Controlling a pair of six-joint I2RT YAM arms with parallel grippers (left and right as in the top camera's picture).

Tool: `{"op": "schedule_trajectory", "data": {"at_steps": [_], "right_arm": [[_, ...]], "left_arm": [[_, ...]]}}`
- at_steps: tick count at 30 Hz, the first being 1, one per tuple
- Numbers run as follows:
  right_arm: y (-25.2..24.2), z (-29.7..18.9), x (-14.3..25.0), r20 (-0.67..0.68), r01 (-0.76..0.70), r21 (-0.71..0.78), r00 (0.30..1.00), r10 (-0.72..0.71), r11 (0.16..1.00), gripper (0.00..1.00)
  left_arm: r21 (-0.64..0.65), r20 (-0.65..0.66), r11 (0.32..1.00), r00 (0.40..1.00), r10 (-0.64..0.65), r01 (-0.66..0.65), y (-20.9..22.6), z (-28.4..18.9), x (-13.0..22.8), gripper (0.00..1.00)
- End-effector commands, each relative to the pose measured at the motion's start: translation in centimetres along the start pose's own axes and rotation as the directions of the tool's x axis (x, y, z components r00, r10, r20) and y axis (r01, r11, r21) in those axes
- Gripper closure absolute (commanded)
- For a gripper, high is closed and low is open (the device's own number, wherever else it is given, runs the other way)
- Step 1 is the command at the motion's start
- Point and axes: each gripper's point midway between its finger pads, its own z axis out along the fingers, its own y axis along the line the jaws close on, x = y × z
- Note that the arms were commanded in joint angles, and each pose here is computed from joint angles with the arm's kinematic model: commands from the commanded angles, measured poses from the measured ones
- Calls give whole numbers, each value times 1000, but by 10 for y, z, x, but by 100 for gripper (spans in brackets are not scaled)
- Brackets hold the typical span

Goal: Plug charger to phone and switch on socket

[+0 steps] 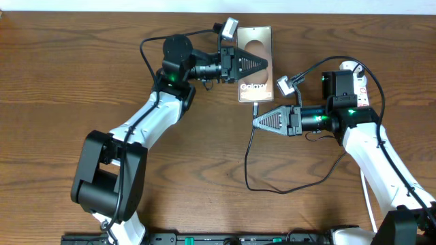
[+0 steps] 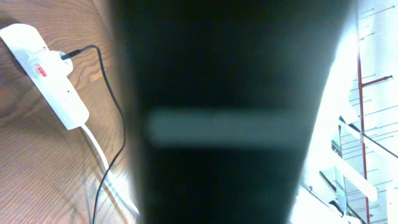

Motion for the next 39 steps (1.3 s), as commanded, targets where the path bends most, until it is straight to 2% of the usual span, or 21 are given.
{"op": "schedule_trajectory", "data": {"at_steps": [1,39], "right_arm": [[6,5,4,-23,-6,-29,1000,6,1000,99],[14,12,3,-38,44,-63,998,-47,997,99]], "left_arm": [[22,-29,998,997,66,-65,-16,-2,3,93],[13,-16,998,998,63,-63,-14,-12,-3,92]]}}
